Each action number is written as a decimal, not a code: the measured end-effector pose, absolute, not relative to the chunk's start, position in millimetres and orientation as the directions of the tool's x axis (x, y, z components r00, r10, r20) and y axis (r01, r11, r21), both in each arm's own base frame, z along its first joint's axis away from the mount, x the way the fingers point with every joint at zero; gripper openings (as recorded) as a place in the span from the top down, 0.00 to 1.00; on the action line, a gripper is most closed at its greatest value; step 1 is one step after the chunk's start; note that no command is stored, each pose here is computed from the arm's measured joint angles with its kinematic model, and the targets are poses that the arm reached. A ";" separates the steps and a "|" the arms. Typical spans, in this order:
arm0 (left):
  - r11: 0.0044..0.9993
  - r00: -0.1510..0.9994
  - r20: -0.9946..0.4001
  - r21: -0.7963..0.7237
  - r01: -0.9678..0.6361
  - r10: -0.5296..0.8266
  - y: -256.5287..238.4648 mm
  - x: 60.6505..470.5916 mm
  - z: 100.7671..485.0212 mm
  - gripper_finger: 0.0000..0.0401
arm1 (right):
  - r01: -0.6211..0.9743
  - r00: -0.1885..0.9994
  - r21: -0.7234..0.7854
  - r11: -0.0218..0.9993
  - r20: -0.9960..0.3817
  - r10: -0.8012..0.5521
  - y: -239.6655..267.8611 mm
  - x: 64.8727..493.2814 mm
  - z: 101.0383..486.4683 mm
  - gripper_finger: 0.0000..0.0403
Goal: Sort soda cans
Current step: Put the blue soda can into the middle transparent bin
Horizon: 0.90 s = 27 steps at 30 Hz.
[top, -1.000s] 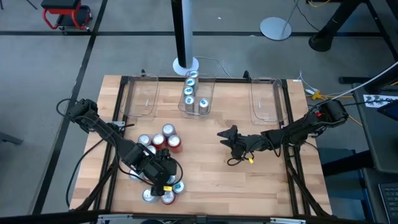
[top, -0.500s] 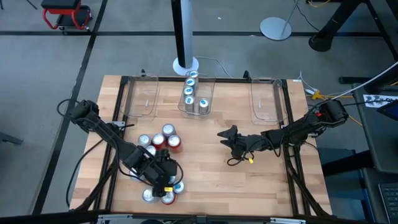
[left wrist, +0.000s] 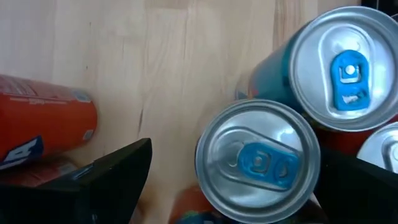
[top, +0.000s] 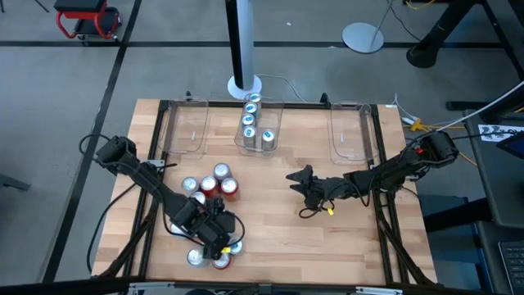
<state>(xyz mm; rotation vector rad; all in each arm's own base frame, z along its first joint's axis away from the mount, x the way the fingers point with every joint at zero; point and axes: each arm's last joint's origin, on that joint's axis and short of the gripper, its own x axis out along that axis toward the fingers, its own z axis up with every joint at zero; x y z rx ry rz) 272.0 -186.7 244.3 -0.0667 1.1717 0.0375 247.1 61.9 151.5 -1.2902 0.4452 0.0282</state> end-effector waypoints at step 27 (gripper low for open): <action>0.999 0.428 -0.904 -0.027 -0.039 -0.007 -175.0 268.9 266.6 0.42 | -0.262 0.916 -0.920 0.292 -0.332 -0.225 61.9 247.2 151.7 0.23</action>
